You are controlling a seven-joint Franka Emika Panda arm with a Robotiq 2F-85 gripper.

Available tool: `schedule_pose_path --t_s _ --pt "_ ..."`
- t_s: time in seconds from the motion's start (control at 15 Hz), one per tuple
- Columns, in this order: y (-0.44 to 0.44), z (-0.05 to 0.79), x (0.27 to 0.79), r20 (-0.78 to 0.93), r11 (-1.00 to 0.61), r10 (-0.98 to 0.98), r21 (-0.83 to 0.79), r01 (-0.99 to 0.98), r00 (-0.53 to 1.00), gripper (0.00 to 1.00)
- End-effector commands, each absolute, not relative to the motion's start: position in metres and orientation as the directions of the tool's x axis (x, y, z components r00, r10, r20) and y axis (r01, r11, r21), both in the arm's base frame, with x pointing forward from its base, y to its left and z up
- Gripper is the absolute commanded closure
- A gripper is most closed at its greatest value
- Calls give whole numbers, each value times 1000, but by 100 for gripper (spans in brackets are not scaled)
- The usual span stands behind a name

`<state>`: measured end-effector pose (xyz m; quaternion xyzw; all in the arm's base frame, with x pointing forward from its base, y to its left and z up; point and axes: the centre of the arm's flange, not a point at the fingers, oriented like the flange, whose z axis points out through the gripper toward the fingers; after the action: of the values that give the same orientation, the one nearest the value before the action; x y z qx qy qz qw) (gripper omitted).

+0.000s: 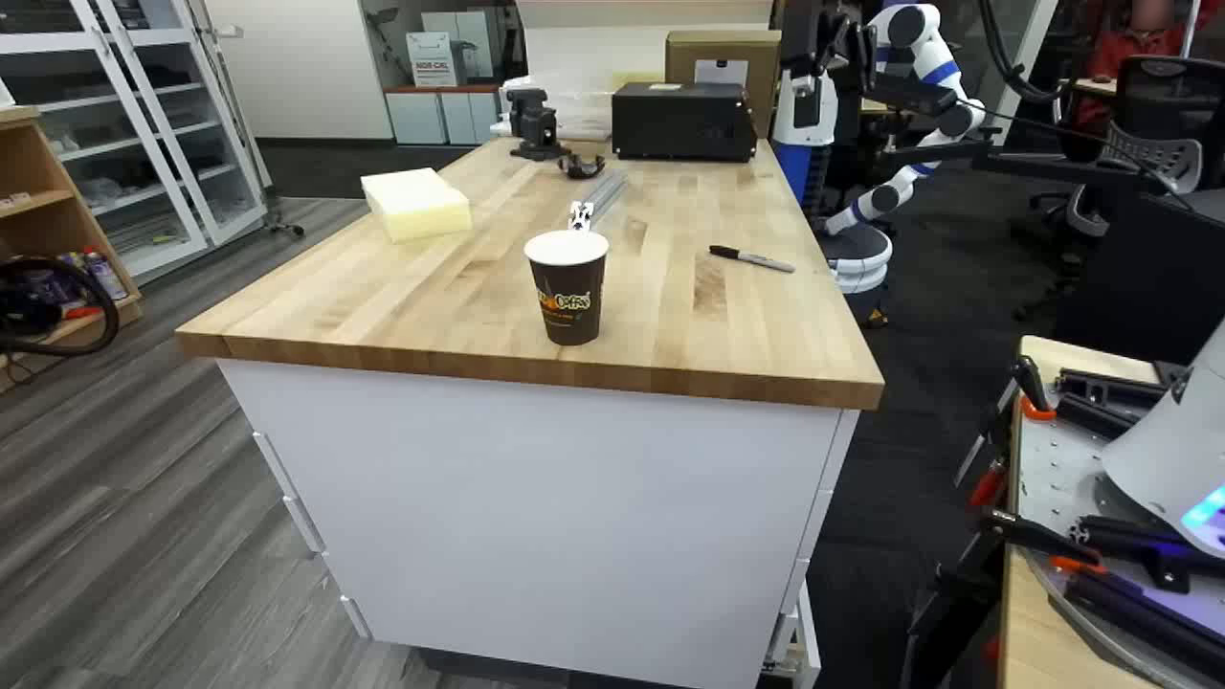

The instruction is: Move the cup to the right side of the marker then put the marker in the cup then remove the marker out of the cup

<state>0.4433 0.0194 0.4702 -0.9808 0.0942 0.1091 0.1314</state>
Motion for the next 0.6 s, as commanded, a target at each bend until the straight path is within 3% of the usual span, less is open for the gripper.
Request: schedule_pose_path --t_s 0.0,0.53 --pt "19 470 443 -239 -948 -156 -237 -213 958 0" --pt "21 469 446 -234 -950 -154 -233 -209 960 0"
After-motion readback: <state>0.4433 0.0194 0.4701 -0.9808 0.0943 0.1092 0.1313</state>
